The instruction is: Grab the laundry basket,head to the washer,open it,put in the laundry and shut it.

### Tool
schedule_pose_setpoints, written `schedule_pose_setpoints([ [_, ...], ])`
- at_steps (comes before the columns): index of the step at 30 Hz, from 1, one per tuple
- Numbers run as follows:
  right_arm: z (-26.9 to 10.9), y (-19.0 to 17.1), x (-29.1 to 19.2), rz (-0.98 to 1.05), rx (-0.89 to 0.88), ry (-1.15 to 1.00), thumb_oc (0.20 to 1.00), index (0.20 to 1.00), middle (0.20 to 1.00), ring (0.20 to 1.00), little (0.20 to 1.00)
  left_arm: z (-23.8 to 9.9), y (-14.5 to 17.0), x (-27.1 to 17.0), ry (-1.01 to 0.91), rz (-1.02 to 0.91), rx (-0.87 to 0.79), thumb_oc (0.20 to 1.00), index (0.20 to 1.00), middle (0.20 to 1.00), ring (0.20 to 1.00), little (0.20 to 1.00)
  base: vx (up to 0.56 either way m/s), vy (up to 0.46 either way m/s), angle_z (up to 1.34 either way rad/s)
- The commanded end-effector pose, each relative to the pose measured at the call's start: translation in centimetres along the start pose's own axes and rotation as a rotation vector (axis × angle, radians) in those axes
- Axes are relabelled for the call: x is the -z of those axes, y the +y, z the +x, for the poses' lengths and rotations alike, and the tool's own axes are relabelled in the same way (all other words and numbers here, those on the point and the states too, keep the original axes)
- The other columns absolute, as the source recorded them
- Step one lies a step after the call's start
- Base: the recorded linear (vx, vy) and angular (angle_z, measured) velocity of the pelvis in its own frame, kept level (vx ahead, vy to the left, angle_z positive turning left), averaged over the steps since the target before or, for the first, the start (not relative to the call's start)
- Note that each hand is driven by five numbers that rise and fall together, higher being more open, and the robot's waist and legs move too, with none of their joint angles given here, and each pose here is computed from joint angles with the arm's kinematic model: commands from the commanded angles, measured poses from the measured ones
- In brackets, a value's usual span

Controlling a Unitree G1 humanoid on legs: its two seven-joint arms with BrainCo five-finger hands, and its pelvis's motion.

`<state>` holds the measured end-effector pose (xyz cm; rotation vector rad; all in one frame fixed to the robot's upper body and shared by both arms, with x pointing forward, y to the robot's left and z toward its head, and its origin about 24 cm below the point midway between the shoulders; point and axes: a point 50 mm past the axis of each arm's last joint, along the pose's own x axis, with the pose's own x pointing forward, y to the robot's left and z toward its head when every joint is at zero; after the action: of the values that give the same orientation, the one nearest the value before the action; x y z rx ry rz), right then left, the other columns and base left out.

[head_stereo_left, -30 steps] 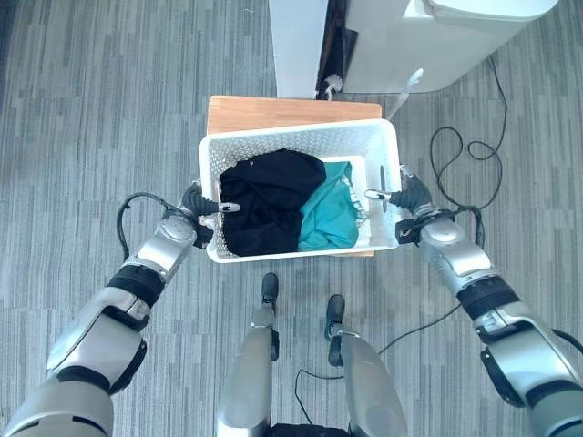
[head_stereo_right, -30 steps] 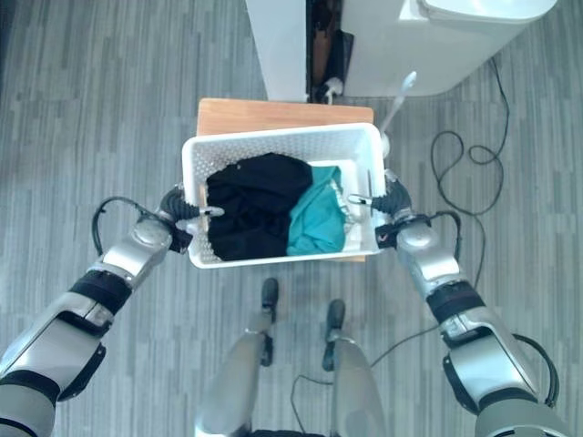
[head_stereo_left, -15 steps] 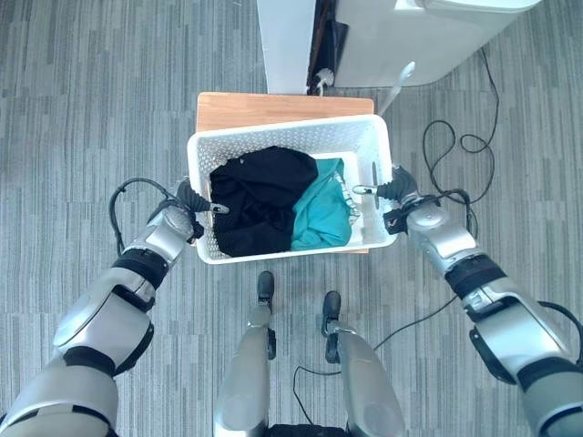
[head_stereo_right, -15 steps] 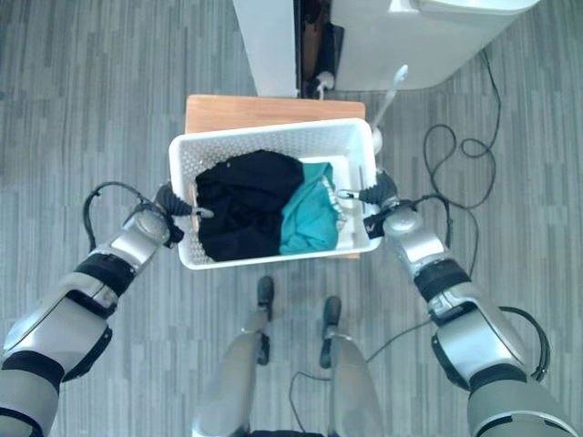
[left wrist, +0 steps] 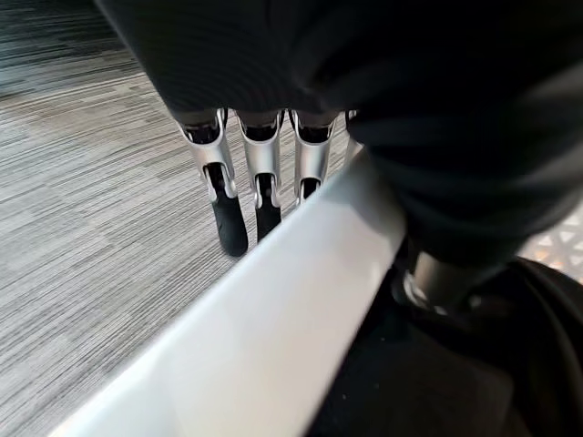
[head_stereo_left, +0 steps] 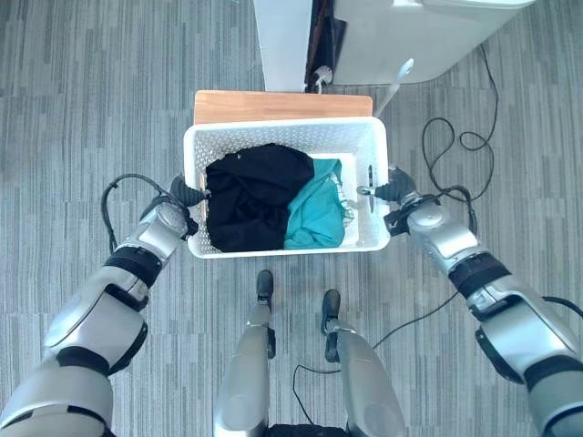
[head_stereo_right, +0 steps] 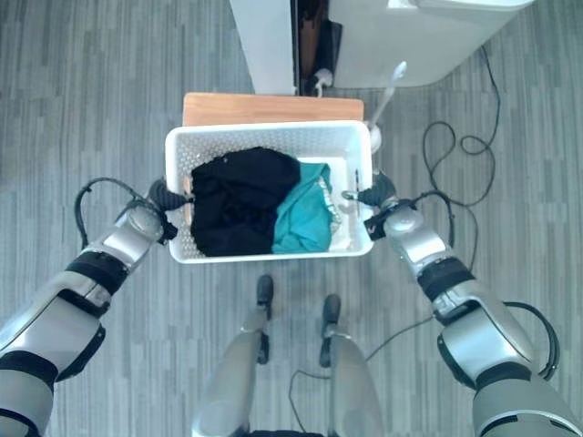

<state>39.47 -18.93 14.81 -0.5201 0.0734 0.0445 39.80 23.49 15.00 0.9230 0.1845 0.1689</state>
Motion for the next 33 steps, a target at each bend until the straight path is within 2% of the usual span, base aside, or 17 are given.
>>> schedule_pose_setpoints([
  [1,-0.6,1.9,-5.8,0.014,-0.087,-0.268,0.2,0.2,0.2,0.2,0.2,-0.3,1.1,-6.0,-0.255,0.037,-0.065,0.2,0.2,0.2,0.2,0.2,0.0,0.0,0.0],
  [9,-1.4,1.5,-4.9,0.05,-0.065,-0.285,0.2,0.2,0.2,0.2,0.2,-0.5,1.0,-5.2,-0.248,0.066,-0.076,0.2,0.2,0.2,0.2,0.2,0.0,0.0,0.0],
  [21,-3.9,-1.2,-3.0,0.111,-0.026,-0.301,0.2,0.2,0.2,0.2,0.2,-1.6,-0.1,-4.2,-0.314,0.065,-0.005,0.2,0.2,0.2,0.2,0.2,0.02,-0.004,0.0],
  [28,-5.1,-4.3,-1.5,0.127,0.016,-0.263,0.2,0.2,0.2,0.2,0.2,-2.8,-1.3,-5.0,-0.397,0.019,0.093,0.2,0.2,0.2,0.2,0.2,0.06,-0.013,-0.01],
  [33,-6.3,-7.2,1.5,0.144,0.049,-0.158,0.2,0.2,0.2,0.2,0.2,-3.5,-2.7,-6.7,-0.47,-0.065,0.2,0.2,0.2,0.2,0.2,0.2,0.05,-0.022,0.0],
])
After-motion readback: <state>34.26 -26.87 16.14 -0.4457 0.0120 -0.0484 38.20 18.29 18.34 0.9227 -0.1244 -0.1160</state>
